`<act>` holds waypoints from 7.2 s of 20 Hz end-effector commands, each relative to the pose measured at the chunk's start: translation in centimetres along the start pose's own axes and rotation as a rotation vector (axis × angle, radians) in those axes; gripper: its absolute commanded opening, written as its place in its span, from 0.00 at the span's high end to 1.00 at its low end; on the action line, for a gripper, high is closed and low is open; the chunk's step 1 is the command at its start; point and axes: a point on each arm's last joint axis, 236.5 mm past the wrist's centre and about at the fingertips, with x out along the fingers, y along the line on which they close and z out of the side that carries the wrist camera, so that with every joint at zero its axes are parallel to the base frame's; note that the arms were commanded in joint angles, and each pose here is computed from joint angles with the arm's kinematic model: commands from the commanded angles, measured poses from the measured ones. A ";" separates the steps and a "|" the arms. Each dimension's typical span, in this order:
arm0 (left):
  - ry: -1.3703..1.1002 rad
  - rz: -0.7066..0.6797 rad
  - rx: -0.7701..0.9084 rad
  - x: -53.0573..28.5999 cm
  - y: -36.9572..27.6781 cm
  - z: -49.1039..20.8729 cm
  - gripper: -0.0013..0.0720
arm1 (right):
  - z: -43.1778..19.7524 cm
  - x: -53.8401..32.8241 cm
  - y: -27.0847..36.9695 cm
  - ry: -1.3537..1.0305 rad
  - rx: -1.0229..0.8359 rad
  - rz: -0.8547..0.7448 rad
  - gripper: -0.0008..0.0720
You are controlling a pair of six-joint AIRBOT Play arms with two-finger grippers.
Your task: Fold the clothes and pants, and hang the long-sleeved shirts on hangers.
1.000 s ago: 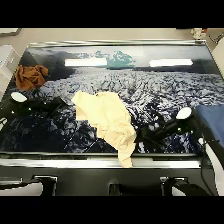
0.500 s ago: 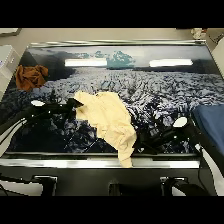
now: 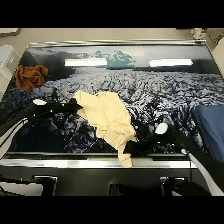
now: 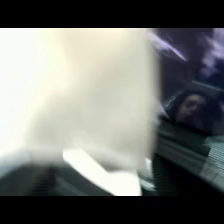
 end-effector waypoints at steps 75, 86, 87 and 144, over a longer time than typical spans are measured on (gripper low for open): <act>0.592 0.203 -0.029 -4.8 7.3 -30.7 0.95 | 5.8 -10.6 -14.0 -0.371 0.414 0.087 0.03; 0.157 -0.041 0.443 -12.3 -8.0 -18.1 0.95 | 14.0 -23.6 -6.2 -0.719 0.090 0.050 0.93; -0.006 -0.086 0.535 -16.2 -12.5 -14.5 0.95 | 15.0 -29.4 -3.9 -0.868 -0.002 0.008 0.93; 0.625 0.143 0.112 -4.6 3.3 -20.7 0.21 | 12.0 -13.2 -12.6 -0.340 0.373 0.162 0.05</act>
